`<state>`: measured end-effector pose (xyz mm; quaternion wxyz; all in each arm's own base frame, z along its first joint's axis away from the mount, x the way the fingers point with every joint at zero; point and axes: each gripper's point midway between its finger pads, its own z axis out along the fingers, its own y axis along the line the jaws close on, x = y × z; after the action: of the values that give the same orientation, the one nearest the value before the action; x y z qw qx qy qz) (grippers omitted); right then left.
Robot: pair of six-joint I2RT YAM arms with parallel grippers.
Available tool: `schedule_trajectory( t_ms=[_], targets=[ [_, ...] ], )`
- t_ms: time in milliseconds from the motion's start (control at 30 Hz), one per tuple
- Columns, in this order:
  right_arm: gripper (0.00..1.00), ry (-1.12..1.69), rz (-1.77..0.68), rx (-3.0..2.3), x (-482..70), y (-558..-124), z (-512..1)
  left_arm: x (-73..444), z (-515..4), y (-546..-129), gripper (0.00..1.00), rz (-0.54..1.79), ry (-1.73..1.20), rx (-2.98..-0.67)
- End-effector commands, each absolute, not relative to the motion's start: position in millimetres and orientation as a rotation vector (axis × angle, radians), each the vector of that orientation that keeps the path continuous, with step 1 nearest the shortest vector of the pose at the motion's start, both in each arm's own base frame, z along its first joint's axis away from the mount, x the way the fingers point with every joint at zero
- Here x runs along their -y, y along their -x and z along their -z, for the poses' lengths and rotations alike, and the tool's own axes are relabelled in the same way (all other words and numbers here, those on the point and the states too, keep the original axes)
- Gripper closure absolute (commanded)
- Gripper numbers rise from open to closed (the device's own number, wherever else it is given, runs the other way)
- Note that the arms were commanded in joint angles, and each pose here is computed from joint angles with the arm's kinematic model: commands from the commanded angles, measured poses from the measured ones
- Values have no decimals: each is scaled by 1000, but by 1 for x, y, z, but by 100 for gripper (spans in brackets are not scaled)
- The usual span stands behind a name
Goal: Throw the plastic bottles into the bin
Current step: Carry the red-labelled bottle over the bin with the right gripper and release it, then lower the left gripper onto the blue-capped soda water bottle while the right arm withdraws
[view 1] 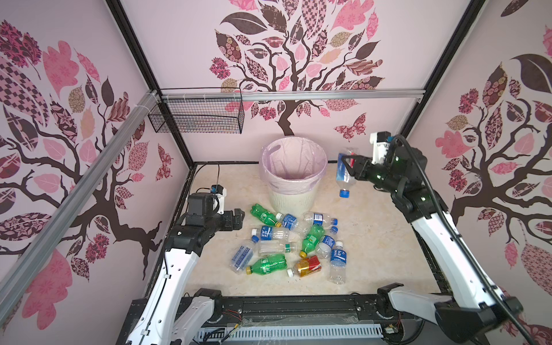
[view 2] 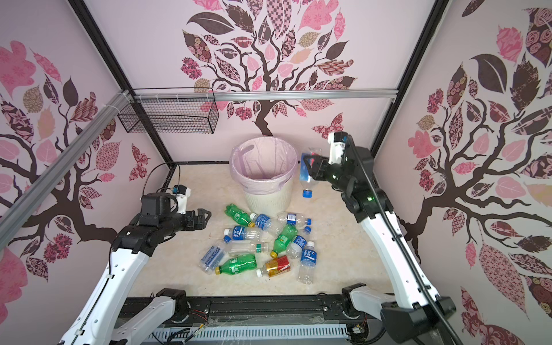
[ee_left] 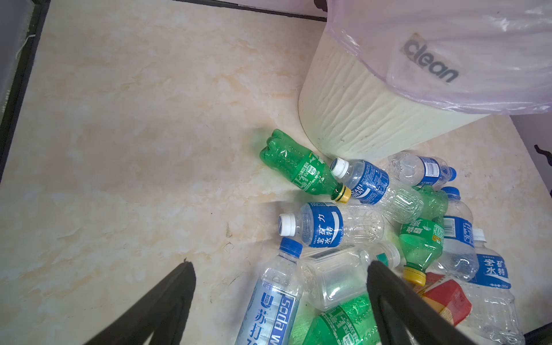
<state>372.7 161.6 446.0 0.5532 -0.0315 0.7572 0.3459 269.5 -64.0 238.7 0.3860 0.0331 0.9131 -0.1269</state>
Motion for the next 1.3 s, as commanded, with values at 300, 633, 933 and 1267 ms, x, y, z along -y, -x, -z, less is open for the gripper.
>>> schedule_trajectory(
  t_ms=[300,633,933,1267],
  targets=[
    [17,279,-823,-1936,-248,-465,-445,55,-247,-259,6,260,-80,-2341],
    [6,185,-738,-1914,-191,-387,-423,55,-224,-250,5,185,-190,-2490],
    [5,-60,-667,-2032,-114,-333,-315,75,-192,-248,6,135,-374,-2641],
    [3,-122,-596,-2069,-100,-324,-281,81,-146,-257,9,77,-316,-2818]
  ],
)
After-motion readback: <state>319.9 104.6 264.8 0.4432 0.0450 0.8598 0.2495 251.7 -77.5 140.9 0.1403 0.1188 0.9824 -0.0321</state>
